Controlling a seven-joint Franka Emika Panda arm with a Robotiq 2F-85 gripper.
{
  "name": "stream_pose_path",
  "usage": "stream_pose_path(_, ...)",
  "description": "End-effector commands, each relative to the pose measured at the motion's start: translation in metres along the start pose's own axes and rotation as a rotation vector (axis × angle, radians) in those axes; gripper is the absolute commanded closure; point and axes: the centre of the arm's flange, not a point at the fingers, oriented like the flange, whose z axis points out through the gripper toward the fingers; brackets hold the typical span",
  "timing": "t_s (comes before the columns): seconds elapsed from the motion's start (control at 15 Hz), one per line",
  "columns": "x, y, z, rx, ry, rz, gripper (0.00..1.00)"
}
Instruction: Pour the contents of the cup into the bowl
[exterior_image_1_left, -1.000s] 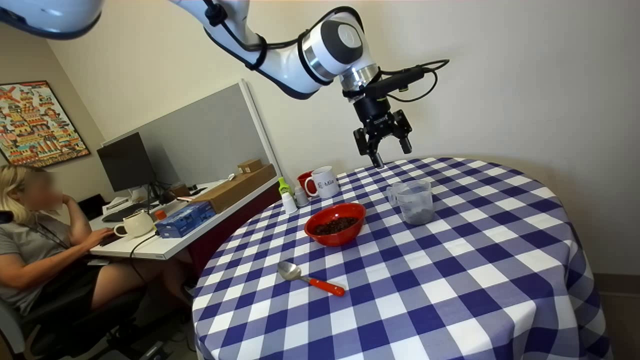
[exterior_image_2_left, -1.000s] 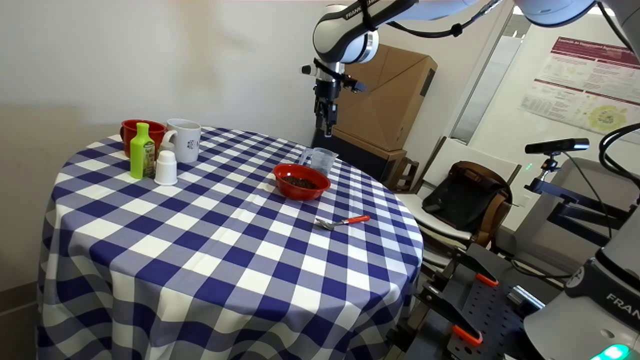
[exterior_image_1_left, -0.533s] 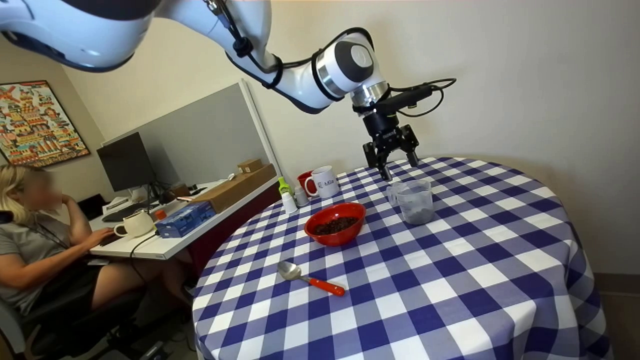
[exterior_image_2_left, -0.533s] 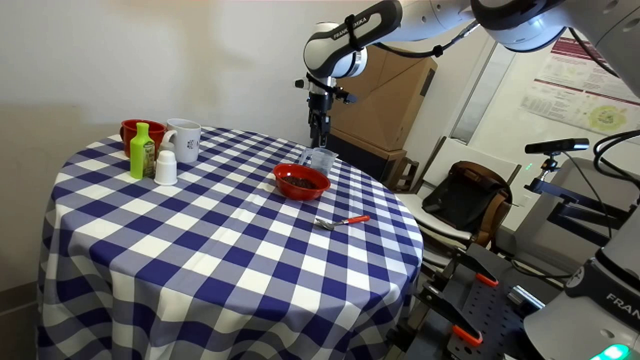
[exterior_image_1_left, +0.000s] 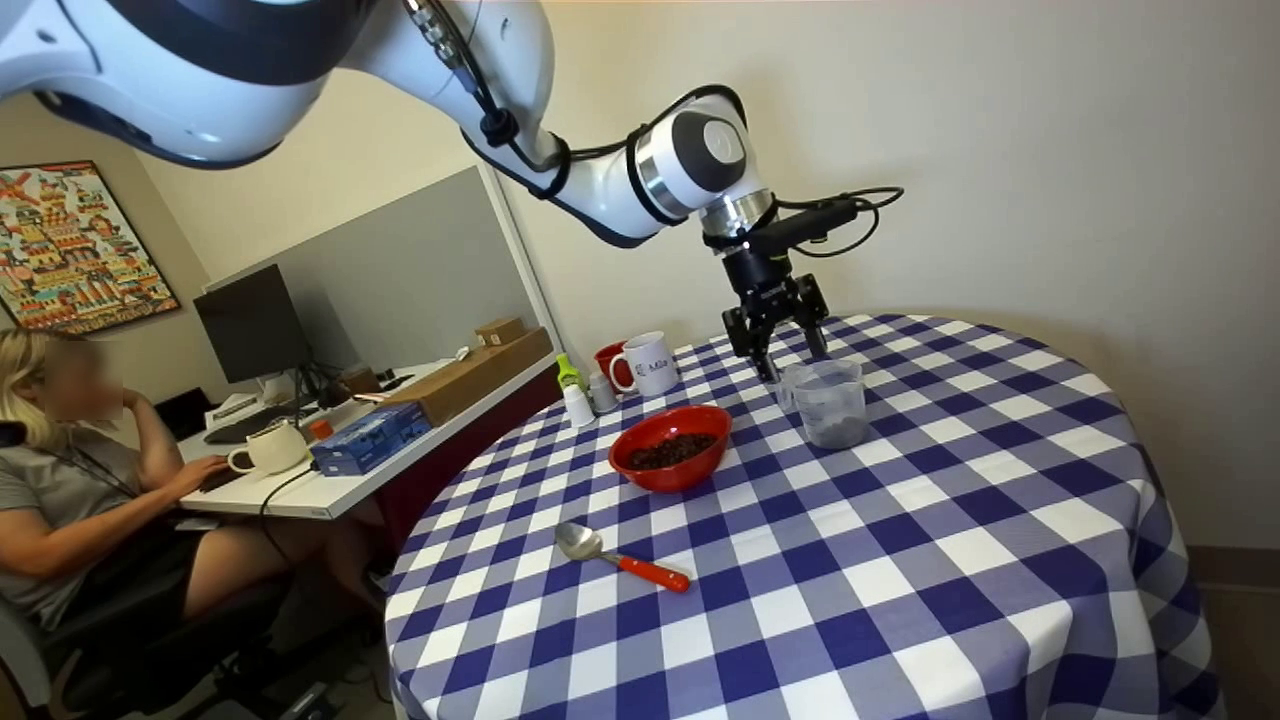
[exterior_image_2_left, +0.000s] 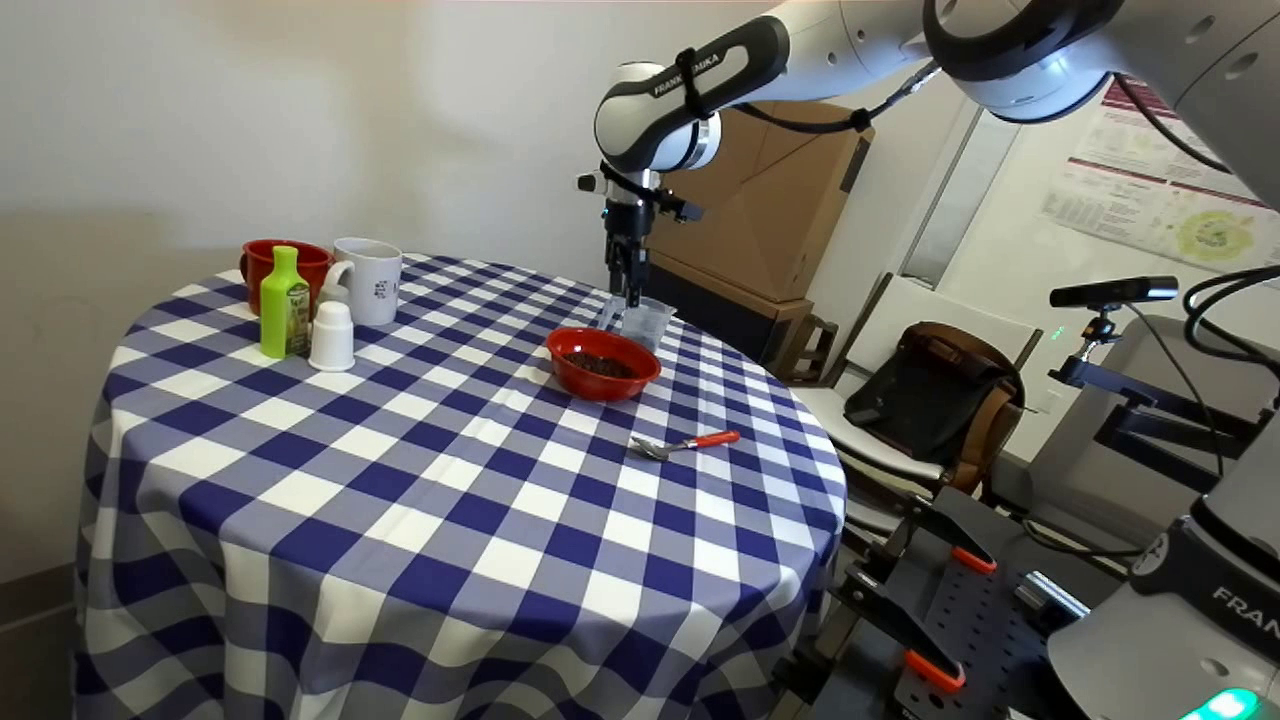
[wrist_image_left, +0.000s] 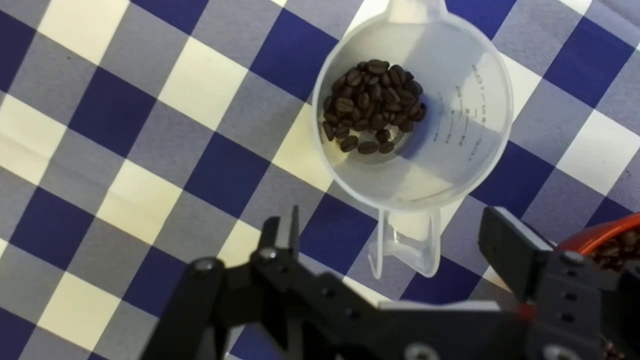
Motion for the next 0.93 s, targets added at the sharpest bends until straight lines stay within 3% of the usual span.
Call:
stream_pose_path(0.0, 0.006, 0.001, 0.0, 0.017, -0.001, -0.002, 0.4)
stream_pose_path(0.47, 0.012, -0.009, -0.005, 0.008, -0.003, -0.024, 0.93)
stream_pose_path(0.53, 0.012, -0.011, -0.006, 0.009, -0.003, -0.027, 0.96)
stream_pose_path(0.87, 0.003, -0.025, -0.021, 0.031, -0.006, -0.042, 0.92)
